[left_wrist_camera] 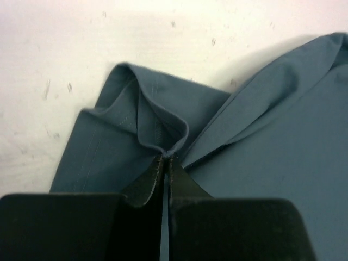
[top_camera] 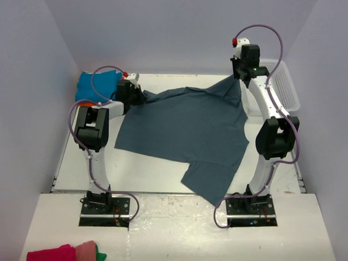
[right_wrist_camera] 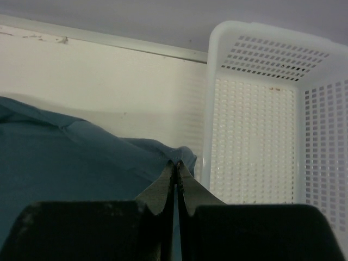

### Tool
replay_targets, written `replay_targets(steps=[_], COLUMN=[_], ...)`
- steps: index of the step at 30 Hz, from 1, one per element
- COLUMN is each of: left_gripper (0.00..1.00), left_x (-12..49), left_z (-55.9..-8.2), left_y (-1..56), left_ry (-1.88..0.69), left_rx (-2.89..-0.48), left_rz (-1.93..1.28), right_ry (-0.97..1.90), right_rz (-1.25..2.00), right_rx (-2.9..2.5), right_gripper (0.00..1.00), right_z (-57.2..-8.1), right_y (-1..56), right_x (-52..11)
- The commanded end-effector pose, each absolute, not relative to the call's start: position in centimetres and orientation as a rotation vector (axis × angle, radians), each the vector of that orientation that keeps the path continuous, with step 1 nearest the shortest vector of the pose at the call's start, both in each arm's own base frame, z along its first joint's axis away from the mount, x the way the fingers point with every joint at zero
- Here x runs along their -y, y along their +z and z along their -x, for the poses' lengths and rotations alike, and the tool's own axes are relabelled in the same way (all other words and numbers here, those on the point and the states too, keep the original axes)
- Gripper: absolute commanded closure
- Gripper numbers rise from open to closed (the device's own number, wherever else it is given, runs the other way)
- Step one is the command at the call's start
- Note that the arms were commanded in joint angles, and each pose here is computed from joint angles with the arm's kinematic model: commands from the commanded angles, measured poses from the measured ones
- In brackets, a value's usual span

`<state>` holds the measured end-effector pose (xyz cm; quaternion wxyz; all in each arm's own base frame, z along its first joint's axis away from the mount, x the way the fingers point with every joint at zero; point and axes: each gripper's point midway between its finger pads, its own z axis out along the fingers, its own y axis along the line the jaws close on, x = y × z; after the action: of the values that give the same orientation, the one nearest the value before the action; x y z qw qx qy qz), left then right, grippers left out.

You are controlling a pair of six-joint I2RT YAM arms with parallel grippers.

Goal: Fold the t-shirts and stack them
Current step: Flatten out the tshirt

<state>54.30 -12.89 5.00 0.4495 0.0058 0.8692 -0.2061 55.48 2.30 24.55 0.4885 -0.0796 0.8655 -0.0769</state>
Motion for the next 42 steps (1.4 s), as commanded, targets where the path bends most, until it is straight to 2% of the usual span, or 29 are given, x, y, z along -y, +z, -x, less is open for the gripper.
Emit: replay_targets(steps=[1,9,16,28,42], left_gripper=[1.0,1.0,1.0,1.0,1.0], left_x=[13.5,13.6,13.8,8.5,3.6], left_z=[-58.2,-60.7,-62.4,-61.9,-60.3], left_y=[11.0,16.1,15.9,15.7,20.1], left_ry=[-0.504,-0.489,-0.499,-0.448,-0.408], left_rx=[-1.954,-1.83,-1.824,-1.831,-1.742], left_rz=[-0.098,-0.124,-0.153,-0.05,0.043], right_ry=[-0.174,-0.184,-0.213,-0.254,-0.287], right_rz=[0.162,0.146,0.121,0.024,-0.05], right_rx=[-2.003,-1.989,-1.993,-1.973,-1.95], right_gripper=[1.0,1.0,1.0,1.0,1.0], right_z=[-57.0,-56.5,-55.4,-54.4,-55.6], right_y=[27.7,28.7,29.1,30.0,31.3], right_x=[-2.2,-2.0,-1.3,0.0,0.8])
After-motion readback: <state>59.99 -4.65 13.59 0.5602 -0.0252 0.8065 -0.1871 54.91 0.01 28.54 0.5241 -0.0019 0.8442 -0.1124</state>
